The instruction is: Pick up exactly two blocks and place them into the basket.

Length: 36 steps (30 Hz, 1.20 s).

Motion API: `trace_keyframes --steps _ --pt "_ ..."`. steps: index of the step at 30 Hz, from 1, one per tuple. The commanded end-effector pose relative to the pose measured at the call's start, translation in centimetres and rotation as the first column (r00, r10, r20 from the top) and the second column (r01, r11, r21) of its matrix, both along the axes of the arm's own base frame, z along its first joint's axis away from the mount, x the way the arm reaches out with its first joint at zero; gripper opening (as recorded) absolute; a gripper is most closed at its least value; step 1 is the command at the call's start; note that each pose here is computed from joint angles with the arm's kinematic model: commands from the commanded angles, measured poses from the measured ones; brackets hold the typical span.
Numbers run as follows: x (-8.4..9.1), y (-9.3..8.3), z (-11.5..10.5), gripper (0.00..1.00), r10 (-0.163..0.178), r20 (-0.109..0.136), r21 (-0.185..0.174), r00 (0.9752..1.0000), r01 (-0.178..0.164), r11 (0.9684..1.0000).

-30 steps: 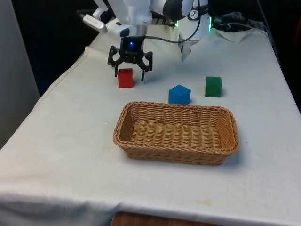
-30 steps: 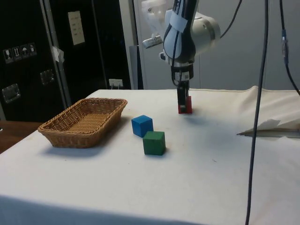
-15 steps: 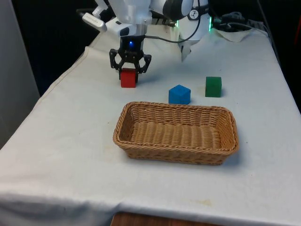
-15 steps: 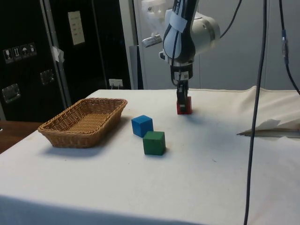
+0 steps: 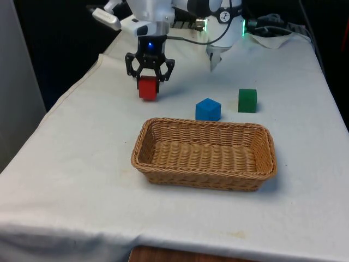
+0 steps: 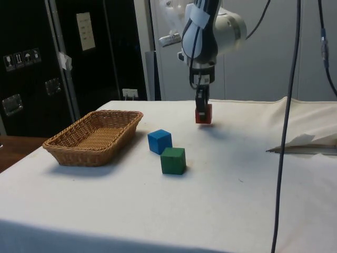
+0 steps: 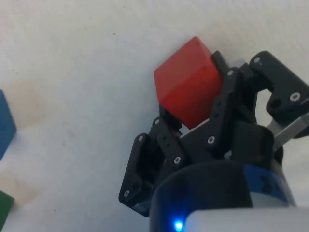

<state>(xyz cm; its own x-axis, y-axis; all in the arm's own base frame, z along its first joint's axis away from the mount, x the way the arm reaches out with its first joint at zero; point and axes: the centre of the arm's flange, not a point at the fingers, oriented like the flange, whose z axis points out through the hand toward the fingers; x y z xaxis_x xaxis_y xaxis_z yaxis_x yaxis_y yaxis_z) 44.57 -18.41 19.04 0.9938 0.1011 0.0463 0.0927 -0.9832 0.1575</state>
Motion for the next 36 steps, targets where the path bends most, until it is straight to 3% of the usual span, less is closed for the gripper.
trace_keyframes --steps 1,9,10,19,25,26,27,34,36 --pt "0.0 -0.3 0.4 0.03 -0.004 -0.007 -0.004 1.0000 0.004 1.0000" --pt "0.6 -0.1 2.2 0.03 0.000 0.031 0.027 0.9995 -0.001 0.9996" --pt "1.0 -0.3 2.7 0.03 -0.003 0.023 0.020 0.9997 0.002 0.9998" --pt "2.7 0.6 5.0 0.03 0.011 0.062 0.055 0.9980 -0.014 0.9984" --pt "4.8 1.9 7.4 0.03 0.015 0.069 0.054 0.9975 -0.019 0.9984" --pt "4.7 2.0 7.4 0.03 0.019 0.078 0.065 0.9967 -0.024 0.9976" --pt "5.0 2.2 7.7 0.03 0.017 0.069 0.056 0.9975 -0.021 0.9982" --pt "6.3 3.7 9.7 0.03 0.027 0.073 0.066 0.9969 -0.032 0.9973" --pt "6.7 4.2 10.4 0.03 0.033 0.086 0.078 0.9958 -0.039 0.9962"
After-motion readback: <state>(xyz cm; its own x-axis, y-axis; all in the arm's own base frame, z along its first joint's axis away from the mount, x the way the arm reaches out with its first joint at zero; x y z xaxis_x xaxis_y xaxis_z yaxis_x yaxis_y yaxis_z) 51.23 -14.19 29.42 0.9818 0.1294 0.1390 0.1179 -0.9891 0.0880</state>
